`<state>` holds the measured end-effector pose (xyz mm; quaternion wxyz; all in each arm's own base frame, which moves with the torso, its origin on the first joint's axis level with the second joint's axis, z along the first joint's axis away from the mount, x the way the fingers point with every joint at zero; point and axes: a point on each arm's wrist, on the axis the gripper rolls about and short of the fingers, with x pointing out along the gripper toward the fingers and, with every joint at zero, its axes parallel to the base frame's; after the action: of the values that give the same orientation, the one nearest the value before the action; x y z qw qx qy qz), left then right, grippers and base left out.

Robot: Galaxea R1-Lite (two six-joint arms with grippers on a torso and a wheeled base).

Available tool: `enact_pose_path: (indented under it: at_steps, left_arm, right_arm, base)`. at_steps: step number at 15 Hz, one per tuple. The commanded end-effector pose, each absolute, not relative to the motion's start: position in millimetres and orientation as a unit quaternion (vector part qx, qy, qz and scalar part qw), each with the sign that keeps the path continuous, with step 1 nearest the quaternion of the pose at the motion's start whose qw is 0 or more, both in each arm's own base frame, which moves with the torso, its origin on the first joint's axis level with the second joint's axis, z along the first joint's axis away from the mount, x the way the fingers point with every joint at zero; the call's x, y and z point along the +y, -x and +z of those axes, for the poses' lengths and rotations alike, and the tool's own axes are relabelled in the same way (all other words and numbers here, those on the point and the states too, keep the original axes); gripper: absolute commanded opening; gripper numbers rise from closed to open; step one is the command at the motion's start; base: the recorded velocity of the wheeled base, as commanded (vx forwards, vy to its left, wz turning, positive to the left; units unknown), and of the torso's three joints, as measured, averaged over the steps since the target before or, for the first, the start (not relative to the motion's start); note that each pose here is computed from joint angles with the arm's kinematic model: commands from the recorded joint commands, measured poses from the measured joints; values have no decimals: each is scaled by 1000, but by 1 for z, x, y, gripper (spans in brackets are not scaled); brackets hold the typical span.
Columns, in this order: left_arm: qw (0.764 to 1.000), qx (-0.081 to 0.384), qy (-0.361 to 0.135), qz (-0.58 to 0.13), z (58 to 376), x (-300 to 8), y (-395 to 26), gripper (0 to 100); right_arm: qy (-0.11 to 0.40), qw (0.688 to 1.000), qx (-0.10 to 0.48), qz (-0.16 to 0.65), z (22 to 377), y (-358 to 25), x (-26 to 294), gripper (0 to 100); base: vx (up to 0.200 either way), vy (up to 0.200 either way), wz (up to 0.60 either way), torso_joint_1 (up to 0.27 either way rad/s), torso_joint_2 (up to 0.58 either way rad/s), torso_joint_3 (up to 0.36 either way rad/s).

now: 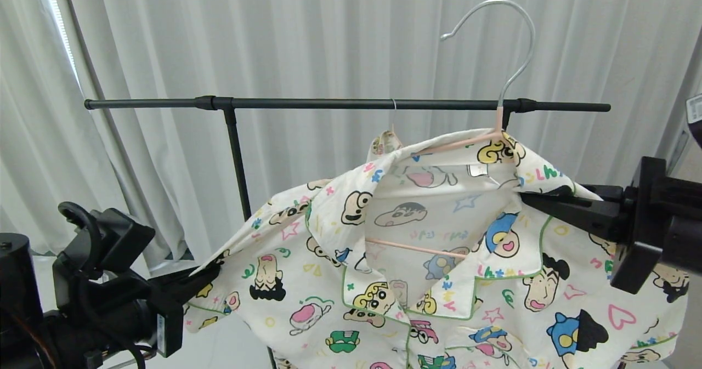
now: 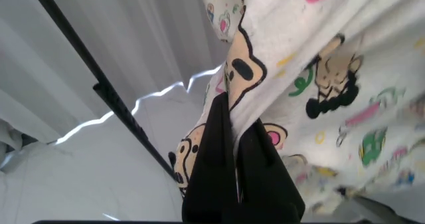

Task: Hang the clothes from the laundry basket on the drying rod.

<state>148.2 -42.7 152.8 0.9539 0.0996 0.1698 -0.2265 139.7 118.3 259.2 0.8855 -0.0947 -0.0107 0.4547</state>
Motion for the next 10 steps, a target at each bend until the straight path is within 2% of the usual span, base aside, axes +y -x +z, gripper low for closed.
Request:
enact_pose_path:
  at_steps: [1,3,10]
  left_arm:
    - [951,189,-101,-223,145,-42,-150,0]
    - [952,202,-108,-203,145,-45,-164,0]
    - [956,139,-126,-224,172,-56,-166,0]
  right_arm:
    - [91,886,-15,453,263,-142,120,0]
    - [67,888,-20,455,271,-139,120,0]
    - [61,887,-8,457,268,-142,123,0]
  base:
    - [0,0,0,0,0,0]
    - [0,0,0,0,0,0]
    - [0,0,0,0,0,0]
